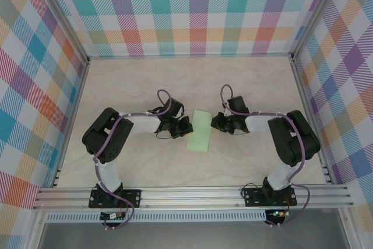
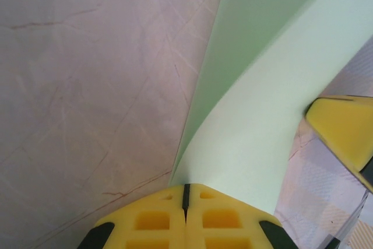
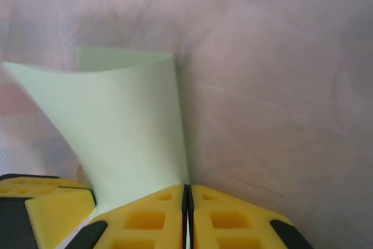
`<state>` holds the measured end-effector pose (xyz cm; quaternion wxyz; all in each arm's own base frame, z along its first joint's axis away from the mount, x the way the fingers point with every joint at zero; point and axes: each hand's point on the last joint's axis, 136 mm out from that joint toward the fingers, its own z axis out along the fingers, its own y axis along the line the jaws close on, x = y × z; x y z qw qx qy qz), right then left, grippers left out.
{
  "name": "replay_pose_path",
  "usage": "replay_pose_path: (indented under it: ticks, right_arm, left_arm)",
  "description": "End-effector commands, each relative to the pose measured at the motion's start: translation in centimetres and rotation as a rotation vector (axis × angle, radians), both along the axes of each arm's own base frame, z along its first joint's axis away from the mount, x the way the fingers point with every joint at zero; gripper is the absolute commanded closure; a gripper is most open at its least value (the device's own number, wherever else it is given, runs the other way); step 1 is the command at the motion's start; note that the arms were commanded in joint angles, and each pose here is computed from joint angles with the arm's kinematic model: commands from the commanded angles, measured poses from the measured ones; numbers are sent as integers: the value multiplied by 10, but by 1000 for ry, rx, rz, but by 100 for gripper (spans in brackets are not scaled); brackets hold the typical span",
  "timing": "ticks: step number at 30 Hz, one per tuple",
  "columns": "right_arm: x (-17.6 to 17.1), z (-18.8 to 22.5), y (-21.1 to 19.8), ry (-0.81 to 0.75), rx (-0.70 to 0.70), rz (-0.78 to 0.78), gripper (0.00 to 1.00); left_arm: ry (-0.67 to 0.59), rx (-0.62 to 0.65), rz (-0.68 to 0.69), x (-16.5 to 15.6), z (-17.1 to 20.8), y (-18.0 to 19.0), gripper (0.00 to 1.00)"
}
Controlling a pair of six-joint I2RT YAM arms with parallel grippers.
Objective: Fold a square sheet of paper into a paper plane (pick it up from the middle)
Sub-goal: Fold the square sheet of paper in half at the center of the table.
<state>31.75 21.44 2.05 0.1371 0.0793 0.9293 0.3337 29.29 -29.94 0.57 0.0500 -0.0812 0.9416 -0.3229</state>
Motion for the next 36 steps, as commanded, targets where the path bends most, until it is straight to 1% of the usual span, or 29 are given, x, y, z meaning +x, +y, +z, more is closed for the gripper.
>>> replay_pose_path:
  ticks: [1, 4, 7, 10, 13, 17, 20, 24, 27, 30, 33, 36]
  right_arm:
    - [6, 25, 14, -63, -8, 20, 89]
    - [9, 35, 39, -77, 37, 70, 89]
    - [15, 23, 49, -47, 58, 80, 89]
    - [22, 12, 49, -33, 40, 78, 89]
    - [30, 5, 43, -30, 24, 58, 89]
    - [42, 0, 25, -34, 11, 15, 89]
    - [46, -3, 12, -30, -36, -16, 89]
    - [53, -9, -7, -19, -63, -70, 89]
    - [59, -1, -13, -27, -73, -99, 89]
    - [62, 22, -7, -72, -41, -102, 89]
    - [57, 43, 8, -124, -8, -66, 89]
    - [46, 42, 28, -84, 52, -9, 89]
  left_arm:
    - [260, 391, 31, -73, -93, 78, 96]
    - [252, 390, 31, -70, -91, 77, 96]
    - [252, 393, 30, -70, -90, 77, 96]
    - [253, 400, 33, -71, -90, 79, 97]
    - [259, 406, 34, -73, -91, 81, 97]
    - [262, 411, 28, -76, -92, 83, 97]
    - [265, 414, 27, -78, -94, 84, 97]
    - [267, 415, 27, -80, -95, 86, 97]
    - [266, 414, 23, -81, -95, 86, 97]
    - [263, 410, 21, -80, -94, 85, 97]
    - [258, 407, 21, -78, -93, 83, 98]
    - [255, 402, 21, -77, -92, 82, 97]
